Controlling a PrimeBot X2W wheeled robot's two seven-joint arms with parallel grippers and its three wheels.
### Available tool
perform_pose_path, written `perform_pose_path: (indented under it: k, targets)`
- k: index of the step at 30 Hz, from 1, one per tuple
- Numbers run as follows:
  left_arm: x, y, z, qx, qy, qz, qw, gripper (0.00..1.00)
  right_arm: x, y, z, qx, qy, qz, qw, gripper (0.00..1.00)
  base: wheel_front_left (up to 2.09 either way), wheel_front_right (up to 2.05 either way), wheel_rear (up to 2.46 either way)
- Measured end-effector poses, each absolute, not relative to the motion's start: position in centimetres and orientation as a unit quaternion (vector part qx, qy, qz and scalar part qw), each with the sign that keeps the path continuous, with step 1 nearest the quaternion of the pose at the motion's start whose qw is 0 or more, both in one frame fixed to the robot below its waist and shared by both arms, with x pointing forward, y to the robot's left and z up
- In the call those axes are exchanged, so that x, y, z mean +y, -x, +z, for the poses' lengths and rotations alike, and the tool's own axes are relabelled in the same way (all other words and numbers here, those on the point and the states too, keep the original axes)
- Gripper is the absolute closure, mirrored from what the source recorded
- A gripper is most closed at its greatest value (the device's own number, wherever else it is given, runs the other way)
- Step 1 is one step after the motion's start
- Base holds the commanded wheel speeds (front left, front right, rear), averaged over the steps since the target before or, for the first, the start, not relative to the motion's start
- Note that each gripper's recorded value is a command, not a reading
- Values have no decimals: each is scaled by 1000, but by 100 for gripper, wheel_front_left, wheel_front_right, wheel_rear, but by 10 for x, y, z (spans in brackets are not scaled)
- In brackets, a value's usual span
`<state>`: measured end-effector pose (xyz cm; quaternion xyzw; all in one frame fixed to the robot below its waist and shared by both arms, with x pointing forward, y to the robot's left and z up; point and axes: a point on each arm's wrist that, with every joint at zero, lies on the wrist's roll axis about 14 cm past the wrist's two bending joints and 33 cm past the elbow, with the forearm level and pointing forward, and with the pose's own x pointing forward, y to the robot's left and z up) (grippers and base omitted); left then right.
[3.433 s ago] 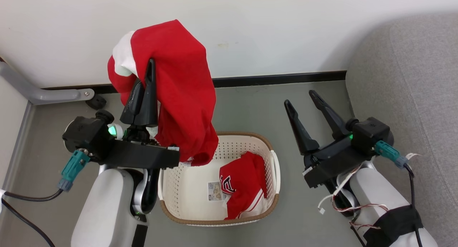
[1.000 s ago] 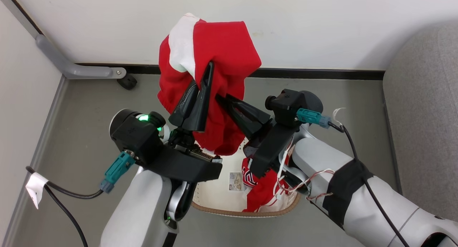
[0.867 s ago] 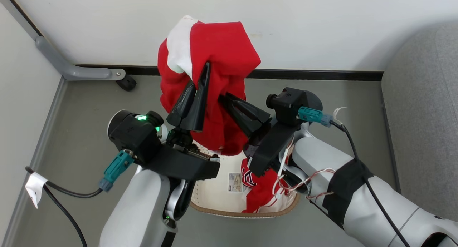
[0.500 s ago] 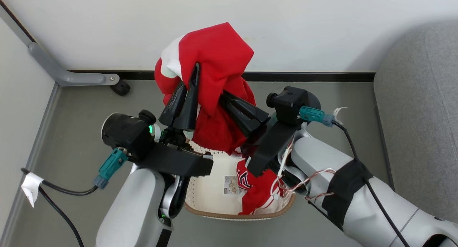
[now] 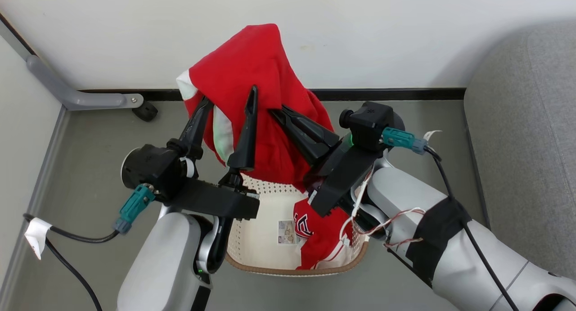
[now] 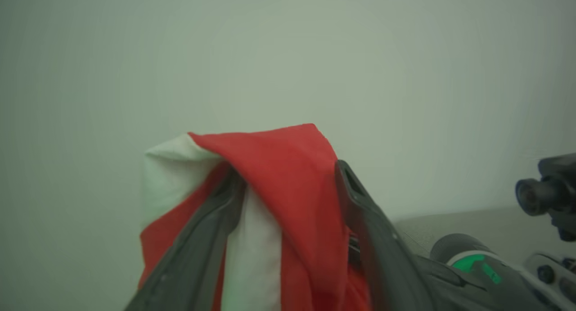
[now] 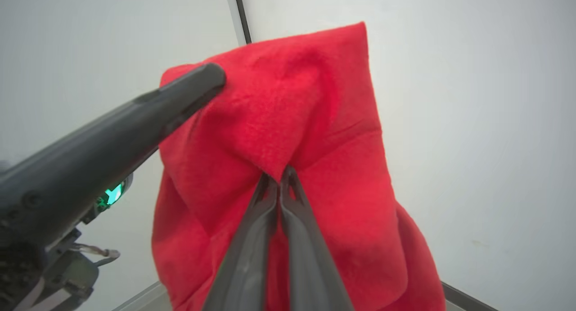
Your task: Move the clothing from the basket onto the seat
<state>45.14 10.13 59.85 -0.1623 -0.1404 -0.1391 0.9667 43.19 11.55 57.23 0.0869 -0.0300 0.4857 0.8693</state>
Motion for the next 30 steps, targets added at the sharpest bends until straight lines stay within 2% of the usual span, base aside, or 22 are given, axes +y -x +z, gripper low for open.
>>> perform_pose_path:
  k: [14,30]
  targets:
    - [107,-458,575,-108,162,-123,973,0,100,-446,581,-40,-102,457,883,100,0,0,0]
    - [113,-462,564,-91,157,-108,977,0,89,-443,585,-48,-98,445,889,100,0,0,0]
